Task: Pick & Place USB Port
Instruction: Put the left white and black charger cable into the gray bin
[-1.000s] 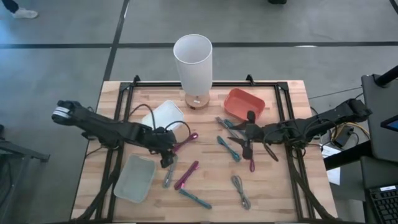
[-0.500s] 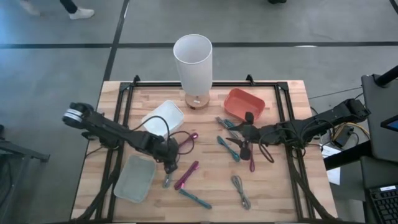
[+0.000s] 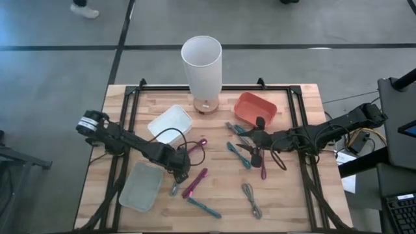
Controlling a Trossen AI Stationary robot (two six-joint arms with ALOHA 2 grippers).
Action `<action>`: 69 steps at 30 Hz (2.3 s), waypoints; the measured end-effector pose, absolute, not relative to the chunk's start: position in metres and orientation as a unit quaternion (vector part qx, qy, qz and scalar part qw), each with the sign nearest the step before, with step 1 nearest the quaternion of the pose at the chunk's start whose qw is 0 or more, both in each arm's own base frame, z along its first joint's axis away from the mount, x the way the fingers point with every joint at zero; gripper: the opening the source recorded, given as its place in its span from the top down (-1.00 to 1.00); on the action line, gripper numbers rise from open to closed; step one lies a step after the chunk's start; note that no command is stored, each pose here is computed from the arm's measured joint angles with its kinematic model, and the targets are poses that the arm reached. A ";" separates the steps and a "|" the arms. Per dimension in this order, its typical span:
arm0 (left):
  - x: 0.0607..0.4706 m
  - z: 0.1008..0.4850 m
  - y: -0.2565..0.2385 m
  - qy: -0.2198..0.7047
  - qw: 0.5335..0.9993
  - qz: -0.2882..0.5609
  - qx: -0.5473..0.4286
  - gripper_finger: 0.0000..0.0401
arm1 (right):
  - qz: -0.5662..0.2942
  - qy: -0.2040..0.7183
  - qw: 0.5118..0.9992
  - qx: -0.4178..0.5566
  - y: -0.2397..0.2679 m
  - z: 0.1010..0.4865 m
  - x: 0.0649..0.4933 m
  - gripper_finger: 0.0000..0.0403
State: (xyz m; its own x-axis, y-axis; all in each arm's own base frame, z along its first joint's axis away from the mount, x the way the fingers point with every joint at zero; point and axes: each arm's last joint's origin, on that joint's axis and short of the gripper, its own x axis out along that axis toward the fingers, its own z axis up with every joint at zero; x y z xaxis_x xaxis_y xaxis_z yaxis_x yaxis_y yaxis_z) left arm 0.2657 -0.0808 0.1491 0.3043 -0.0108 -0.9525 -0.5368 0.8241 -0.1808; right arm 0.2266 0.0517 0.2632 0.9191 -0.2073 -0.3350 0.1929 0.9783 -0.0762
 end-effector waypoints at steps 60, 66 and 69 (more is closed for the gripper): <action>0.191 0.275 -0.138 0.524 0.730 0.330 -0.289 0.96 | -0.104 0.181 0.978 -0.019 0.051 0.257 0.225 0.08; 0.173 0.252 -0.146 0.545 0.689 0.365 -0.308 0.95 | -0.105 0.185 0.977 -0.015 0.051 0.254 0.225 0.08; 0.164 0.239 -0.149 0.552 0.666 0.389 -0.317 0.95 | -0.105 0.185 0.977 -0.015 0.051 0.254 0.225 0.08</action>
